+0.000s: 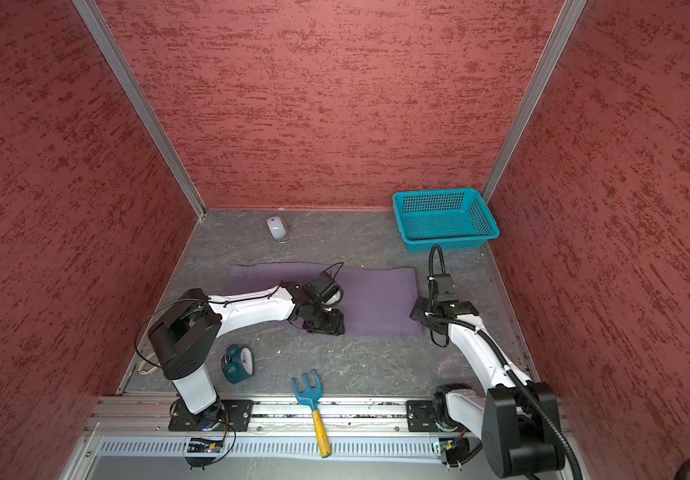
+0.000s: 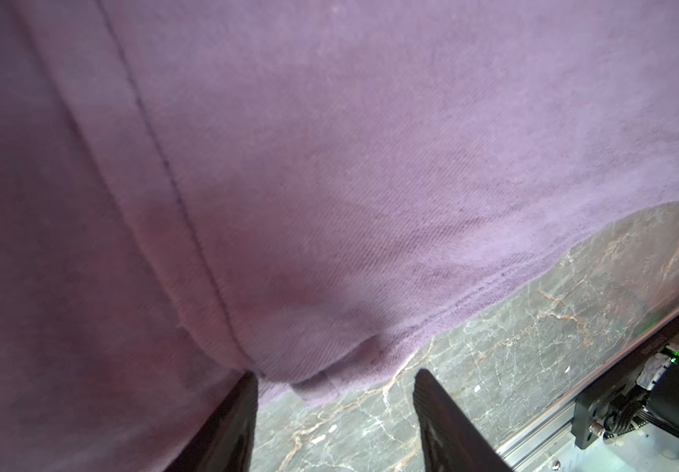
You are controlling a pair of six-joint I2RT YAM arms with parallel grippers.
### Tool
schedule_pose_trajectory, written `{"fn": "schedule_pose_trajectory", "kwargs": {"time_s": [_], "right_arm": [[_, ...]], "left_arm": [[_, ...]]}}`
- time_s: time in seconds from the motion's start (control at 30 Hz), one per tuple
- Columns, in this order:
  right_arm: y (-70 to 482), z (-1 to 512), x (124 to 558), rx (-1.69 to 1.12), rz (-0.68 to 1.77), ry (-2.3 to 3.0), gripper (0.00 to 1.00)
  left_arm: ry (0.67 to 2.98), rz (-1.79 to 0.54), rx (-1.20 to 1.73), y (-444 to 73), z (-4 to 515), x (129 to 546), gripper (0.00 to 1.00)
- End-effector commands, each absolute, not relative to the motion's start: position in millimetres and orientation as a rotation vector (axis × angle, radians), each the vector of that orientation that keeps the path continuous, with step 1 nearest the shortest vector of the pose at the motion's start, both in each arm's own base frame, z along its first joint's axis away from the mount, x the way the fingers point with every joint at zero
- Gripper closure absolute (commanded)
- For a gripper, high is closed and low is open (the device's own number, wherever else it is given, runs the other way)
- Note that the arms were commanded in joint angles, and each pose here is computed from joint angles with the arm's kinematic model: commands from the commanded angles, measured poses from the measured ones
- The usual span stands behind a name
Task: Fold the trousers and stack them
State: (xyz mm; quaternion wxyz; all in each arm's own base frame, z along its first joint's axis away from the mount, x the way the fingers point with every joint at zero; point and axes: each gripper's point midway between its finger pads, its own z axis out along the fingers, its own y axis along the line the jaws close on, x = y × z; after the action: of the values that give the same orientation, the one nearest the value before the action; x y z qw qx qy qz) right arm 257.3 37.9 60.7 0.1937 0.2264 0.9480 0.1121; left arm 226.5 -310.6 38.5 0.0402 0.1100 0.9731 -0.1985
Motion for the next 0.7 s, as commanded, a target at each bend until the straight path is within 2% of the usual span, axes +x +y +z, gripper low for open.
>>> {"fn": "schedule_pose_trajectory", "kwargs": {"time_s": [0.0,0.13,0.23,0.3,0.37,0.53,0.63,0.67], "right_arm": [[54.5,51.8,259.6,0.627,0.462,2.681,0.39],[56.9,43.5,264.2,0.65,0.483,2.682,0.42],[55.9,38.1,266.0,0.68,0.486,2.685,0.49],[49.9,32.5,266.1,0.724,0.467,2.688,0.55],[43.2,26.8,264.4,0.785,0.458,2.686,0.66],[22.6,14.7,258.6,0.909,0.43,2.681,0.51],[28.2,8.6,257.6,0.923,0.489,2.686,0.53],[32.5,7.2,257.7,0.926,0.528,2.685,0.61]], "left_arm": [[2.934,-0.667,0.235,-299.9,55.9,244.6,0.39],[2.885,-0.753,0.061,-269.8,73.1,264.4,0.39],[2.835,-0.74,-0.058,-237.4,87.2,279.0,0.38],[2.801,-0.735,-0.14,-214.7,95.0,285.9,0.38],[2.768,-0.74,-0.213,-194.3,101.2,291.2,0.38],[2.702,-0.747,-0.376,-148.6,109.0,295.1,0.37],[2.682,-0.757,-0.425,-133.0,109.4,294.7,0.37],[2.683,-0.762,-0.438,-129.8,109.0,294.0,0.37]]}}
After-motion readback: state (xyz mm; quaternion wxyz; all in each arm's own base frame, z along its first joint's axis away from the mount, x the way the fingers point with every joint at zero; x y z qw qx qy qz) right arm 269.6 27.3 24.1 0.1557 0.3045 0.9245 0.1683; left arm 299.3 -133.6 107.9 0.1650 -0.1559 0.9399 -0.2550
